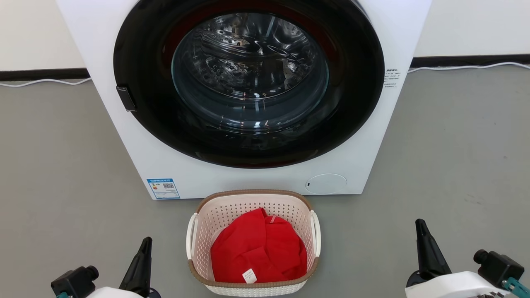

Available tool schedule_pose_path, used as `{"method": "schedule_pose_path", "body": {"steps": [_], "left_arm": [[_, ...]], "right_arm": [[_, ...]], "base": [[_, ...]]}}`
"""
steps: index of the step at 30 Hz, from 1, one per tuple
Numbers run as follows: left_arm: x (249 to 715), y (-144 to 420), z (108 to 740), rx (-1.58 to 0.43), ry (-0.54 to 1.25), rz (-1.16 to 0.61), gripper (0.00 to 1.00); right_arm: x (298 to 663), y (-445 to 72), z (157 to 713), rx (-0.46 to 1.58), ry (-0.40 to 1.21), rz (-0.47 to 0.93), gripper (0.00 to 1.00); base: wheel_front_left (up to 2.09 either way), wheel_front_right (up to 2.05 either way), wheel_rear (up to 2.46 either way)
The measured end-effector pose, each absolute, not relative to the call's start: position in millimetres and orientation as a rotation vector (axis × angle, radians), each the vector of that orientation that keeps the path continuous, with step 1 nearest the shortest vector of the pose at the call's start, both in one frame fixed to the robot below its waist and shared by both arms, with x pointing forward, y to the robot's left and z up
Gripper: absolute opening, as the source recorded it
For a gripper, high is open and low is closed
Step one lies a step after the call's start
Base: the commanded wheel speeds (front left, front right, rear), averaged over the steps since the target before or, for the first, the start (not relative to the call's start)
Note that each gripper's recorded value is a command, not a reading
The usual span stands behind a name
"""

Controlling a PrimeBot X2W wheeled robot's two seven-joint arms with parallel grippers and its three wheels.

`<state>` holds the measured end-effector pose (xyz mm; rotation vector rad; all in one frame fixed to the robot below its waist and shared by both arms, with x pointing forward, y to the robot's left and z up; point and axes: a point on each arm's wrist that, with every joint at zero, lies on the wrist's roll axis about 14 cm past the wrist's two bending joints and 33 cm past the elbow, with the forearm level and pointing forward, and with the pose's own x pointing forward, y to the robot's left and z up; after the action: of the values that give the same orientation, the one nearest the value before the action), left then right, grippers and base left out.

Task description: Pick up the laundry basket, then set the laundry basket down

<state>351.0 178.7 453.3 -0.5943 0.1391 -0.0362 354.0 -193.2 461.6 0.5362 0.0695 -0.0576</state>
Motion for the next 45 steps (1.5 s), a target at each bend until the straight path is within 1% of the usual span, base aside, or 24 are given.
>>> {"method": "schedule_pose_path", "body": {"steps": [45], "left_arm": [[361, 189, 458, -1.031, 0.144, 0.056, 0.0]], "right_arm": [[360, -203, 461, 1.009, 0.086, -0.126, 0.0]], "base": [[0.0, 0.0, 0.0]]}}
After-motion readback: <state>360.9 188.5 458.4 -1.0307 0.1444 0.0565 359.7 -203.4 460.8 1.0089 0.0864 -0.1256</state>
